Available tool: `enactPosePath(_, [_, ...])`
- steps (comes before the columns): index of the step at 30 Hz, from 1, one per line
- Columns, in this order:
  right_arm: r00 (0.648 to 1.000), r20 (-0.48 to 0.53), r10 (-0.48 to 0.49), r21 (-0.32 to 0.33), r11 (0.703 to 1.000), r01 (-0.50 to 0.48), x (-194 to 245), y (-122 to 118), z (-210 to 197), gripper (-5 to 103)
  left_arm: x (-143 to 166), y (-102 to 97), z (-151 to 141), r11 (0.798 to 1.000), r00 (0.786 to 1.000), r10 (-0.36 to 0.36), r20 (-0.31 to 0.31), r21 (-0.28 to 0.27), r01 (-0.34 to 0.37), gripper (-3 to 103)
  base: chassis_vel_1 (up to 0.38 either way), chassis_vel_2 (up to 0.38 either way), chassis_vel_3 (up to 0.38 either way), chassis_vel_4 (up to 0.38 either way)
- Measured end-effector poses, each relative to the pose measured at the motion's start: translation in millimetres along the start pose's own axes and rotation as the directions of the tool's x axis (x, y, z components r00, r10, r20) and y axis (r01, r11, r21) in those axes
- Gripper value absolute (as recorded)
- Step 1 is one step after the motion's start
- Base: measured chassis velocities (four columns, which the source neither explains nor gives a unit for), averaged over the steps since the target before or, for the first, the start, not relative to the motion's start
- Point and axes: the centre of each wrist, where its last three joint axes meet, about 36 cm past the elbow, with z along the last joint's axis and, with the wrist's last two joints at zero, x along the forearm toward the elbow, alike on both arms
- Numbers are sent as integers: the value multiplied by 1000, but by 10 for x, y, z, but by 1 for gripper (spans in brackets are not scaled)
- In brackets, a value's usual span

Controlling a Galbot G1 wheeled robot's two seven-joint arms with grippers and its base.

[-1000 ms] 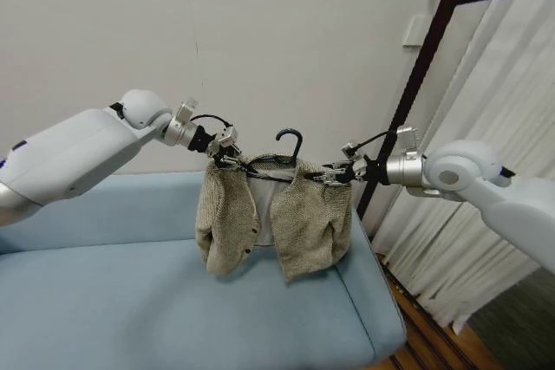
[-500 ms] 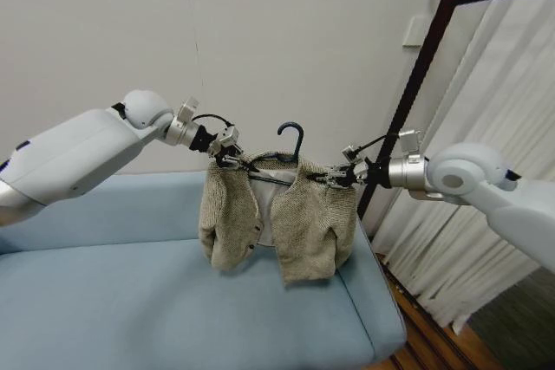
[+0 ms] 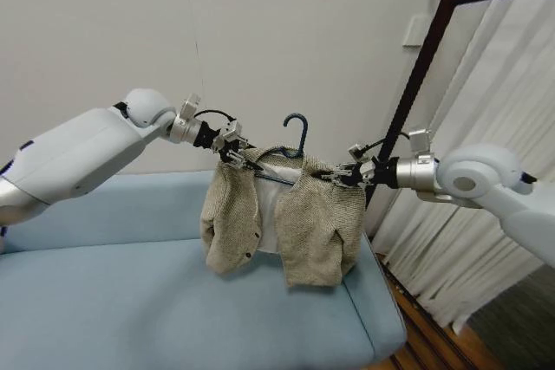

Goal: Pick up the clothes from the sofa and hang them on the clothes hanger.

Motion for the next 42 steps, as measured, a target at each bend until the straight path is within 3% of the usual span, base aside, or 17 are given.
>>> enactPosePath(5, [1000, 11, 13, -2, 1000, -13, 38, 15, 21, 10, 51, 23, -63, 987, 985, -154, 71, 51, 151, 83, 0, 0, 0, 0])
enactPosePath(10, [999, 31, 25, -7, 1000, -25, 52, 28, 25, 10, 135, 35, -116, 975, 972, -218, 94, 73, 211, 97, 0, 0, 0, 0])
enactPosePath(14, [998, 50, 46, -10, 999, -45, 49, 43, 17, 10, 200, 26, -108, 963, 959, -263, 106, 90, 254, 100, 0, 0, 0, 0])
enactPosePath(17, [991, 94, 96, -21, 995, -95, 32, 93, -14, 10, 183, -70, -48, 929, 925, -358, 132, 148, 338, 100, 0, 0, 0, 0])
enactPosePath(19, [989, 103, 108, -25, 994, -106, 33, 103, -24, 10, 170, -97, -29, 921, 917, -374, 135, 165, 352, 100, 0, 0, 0, 0])
enactPosePath(22, [972, 157, 176, -43, 984, -172, 55, 201, -130, 10, 81, -296, 105, 869, 873, -468, 133, 246, 429, 100, 0, 0, 0, 0])
enactPosePath(24, [963, 177, 202, -42, 979, -198, 78, 245, -195, 10, 10, -417, 172, 846, 853, -504, 136, 280, 454, 100, 0, 0, 0, 0])
enactPosePath(25, [963, 177, 202, -42, 979, -198, 78, 245, -195, 10, 10, -417, 172, 846, 853, -504, 136, 280, 454, 100, 0, 0, 0, 0])
enactPosePath(28, [947, 209, 246, -53, 969, -240, 110, 364, -376, 10, -194, -718, 300, 786, 804, -579, 133, 352, 508, 100, 0, 0, 0, 0])
enactPosePath(30, [945, 212, 250, -55, 968, -243, 110, 381, -398, 10, -217, -750, 314, 780, 799, -586, 131, 359, 513, 100, 0, 0, 0, 0])
enactPosePath(32, [938, 221, 267, -63, 964, -260, 108, 456, -522, 10, -398, -996, 383, 725, 754, -647, 111, 396, 564, 100, 0, 0, 0, 0])
enactPosePath(34, [935, 224, 273, -63, 962, -266, 101, 472, -552, 10, -495, -1113, 401, 697, 732, -674, 100, 414, 585, 100, 0, 0, 0, 0])
enactPosePath(36, [935, 222, 277, -65, 961, -269, 74, 485, -563, 10, -633, -1238, 426, 655, 696, -712, 90, 442, 613, 100, 0, 0, 0, 0])
enactPosePath(37, [935, 222, 277, -65, 961, -269, 74, 485, -563, 10, -633, -1238, 426, 655, 696, -712, 90, 442, 613, 100, 0, 0, 0, 0])
enactPosePath(39, [936, 220, 275, -68, 962, -266, 32, 501, -563, 10, -804, -1325, 439, 598, 650, -757, 69, 473, 647, 100, 0, 0, 0, 0])
enactPosePath(41, [937, 222, 269, -69, 963, -260, 13, 511, -565, 10, -879, -1335, 437, 572, 629, -775, 60, 488, 659, 100, 0, 0, 0, 0])
enactPosePath(42, [937, 222, 269, -69, 963, -260, 13, 511, -565, 10, -879, -1335, 437, 572, 629, -775, 60, 488, 659, 100, 0, 0, 0, 0])
